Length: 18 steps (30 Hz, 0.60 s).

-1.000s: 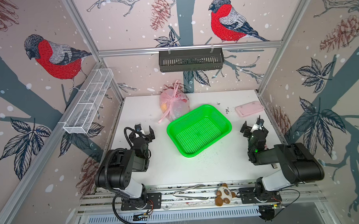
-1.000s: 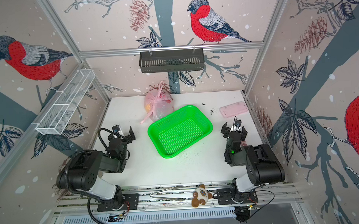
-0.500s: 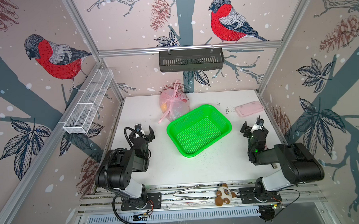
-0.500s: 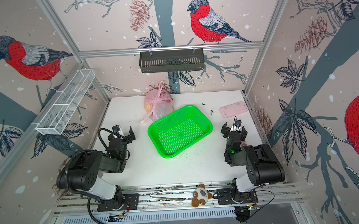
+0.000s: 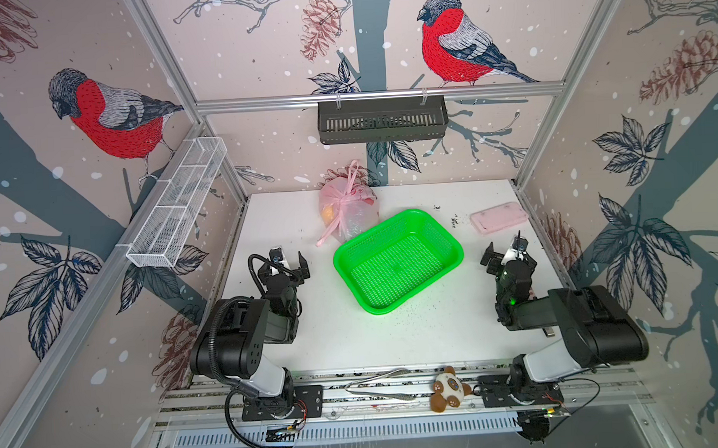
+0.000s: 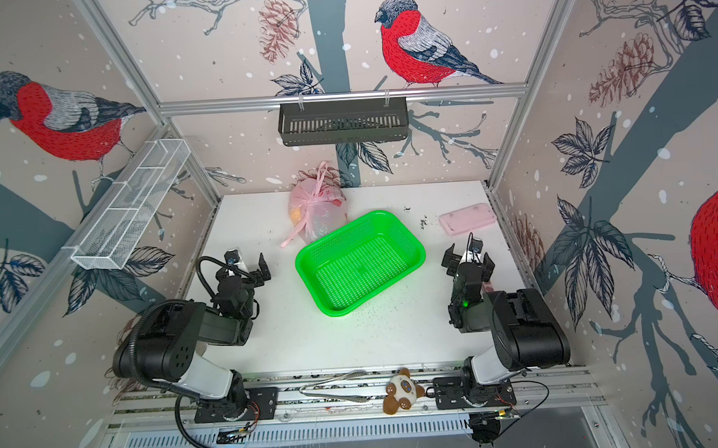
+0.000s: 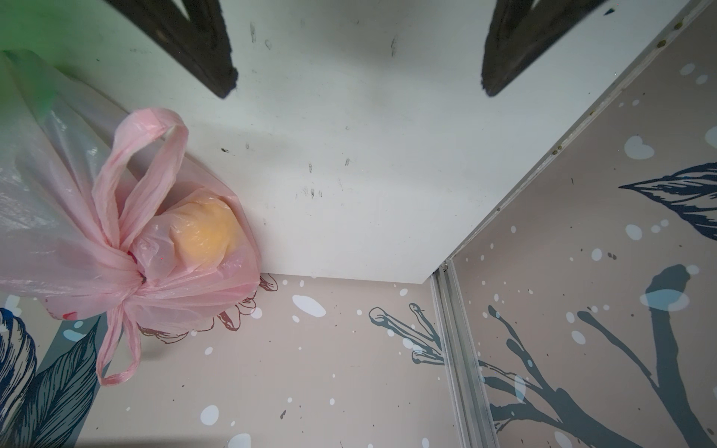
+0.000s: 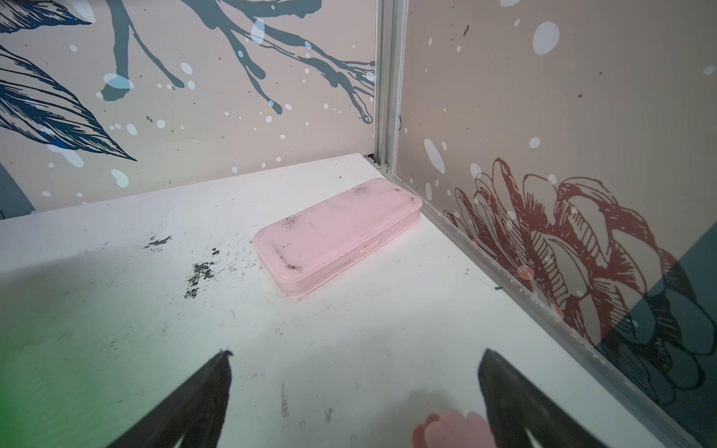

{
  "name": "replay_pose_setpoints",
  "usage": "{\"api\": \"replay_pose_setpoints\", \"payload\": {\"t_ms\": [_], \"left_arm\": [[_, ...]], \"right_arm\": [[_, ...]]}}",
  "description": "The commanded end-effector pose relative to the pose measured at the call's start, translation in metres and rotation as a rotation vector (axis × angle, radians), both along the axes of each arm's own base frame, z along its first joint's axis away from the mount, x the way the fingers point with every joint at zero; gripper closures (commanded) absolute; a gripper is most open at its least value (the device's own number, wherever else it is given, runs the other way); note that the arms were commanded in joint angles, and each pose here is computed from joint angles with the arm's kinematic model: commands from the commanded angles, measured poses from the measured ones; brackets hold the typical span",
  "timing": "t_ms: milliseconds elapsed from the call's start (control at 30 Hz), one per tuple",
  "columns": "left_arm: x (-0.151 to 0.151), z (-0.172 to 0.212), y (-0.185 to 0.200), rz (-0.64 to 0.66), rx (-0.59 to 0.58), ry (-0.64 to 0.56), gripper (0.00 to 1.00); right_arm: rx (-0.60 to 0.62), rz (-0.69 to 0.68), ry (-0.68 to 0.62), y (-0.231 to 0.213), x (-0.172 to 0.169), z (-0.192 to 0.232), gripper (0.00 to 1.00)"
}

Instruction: Untie the knot of the plastic bag and take out the fruit

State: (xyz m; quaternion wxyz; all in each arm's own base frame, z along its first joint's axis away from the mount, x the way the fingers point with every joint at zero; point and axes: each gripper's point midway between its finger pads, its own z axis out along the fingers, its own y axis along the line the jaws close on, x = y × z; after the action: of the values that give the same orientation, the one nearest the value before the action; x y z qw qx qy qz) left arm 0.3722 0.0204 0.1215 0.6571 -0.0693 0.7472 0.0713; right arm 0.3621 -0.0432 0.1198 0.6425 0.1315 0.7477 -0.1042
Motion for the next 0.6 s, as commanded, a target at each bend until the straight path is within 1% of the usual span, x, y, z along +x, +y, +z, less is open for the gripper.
{"api": "replay_pose_setpoints", "payload": {"t_ms": [0, 567], "left_arm": [[0.0015, 0.0101, 0.002, 0.008, 0.009, -0.039, 0.02], [0.0012, 0.0112, 0.002, 0.007, 0.008, -0.043, 0.02]], "right_arm": [[0.0, 0.002, -0.034, 0.0004, 0.0011, 0.0088, 0.01], [-0.001, 0.003, -0.036, 0.0004, 0.0006, 0.0089, 0.01]]}}
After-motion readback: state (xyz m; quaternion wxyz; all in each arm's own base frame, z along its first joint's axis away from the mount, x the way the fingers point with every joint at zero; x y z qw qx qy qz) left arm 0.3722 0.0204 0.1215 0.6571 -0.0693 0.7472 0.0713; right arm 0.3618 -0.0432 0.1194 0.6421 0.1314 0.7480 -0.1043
